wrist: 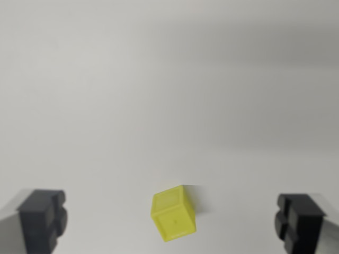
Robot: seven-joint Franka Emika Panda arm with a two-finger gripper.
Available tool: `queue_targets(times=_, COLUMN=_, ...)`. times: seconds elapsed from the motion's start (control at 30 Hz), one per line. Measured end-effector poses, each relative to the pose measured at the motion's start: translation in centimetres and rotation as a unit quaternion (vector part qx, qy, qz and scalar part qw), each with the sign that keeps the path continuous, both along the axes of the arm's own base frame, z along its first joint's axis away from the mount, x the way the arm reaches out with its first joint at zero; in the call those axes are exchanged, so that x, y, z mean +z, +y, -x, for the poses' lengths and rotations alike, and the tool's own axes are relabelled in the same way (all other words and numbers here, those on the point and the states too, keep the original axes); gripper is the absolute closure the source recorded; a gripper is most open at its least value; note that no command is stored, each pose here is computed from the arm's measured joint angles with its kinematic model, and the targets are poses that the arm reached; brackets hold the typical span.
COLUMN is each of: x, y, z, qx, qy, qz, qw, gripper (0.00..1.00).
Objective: Pick yellow cube
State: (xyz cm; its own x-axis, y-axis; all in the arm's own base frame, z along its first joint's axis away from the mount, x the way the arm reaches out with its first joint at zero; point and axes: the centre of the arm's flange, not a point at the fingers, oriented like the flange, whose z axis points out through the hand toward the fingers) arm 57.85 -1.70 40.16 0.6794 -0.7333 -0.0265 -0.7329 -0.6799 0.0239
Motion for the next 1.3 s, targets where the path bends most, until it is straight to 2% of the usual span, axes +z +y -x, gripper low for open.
queue_targets(times=0.27, x=-0.4, y=0.0, z=0.3, qx=0.007, qy=-0.0004, qz=-0.0003, qw=1.0000, gripper=0.00)
queue_targets(times=0.77, x=-4.0, y=0.0, z=3.7, qx=0.039, qy=-0.0030, qz=-0.0010, qw=0.9992, gripper=0.00)
queue_targets(times=1.3, x=-8.0, y=0.0, z=7.3, qx=0.074, qy=-0.0059, qz=-0.0013, qw=0.9972, gripper=0.00)
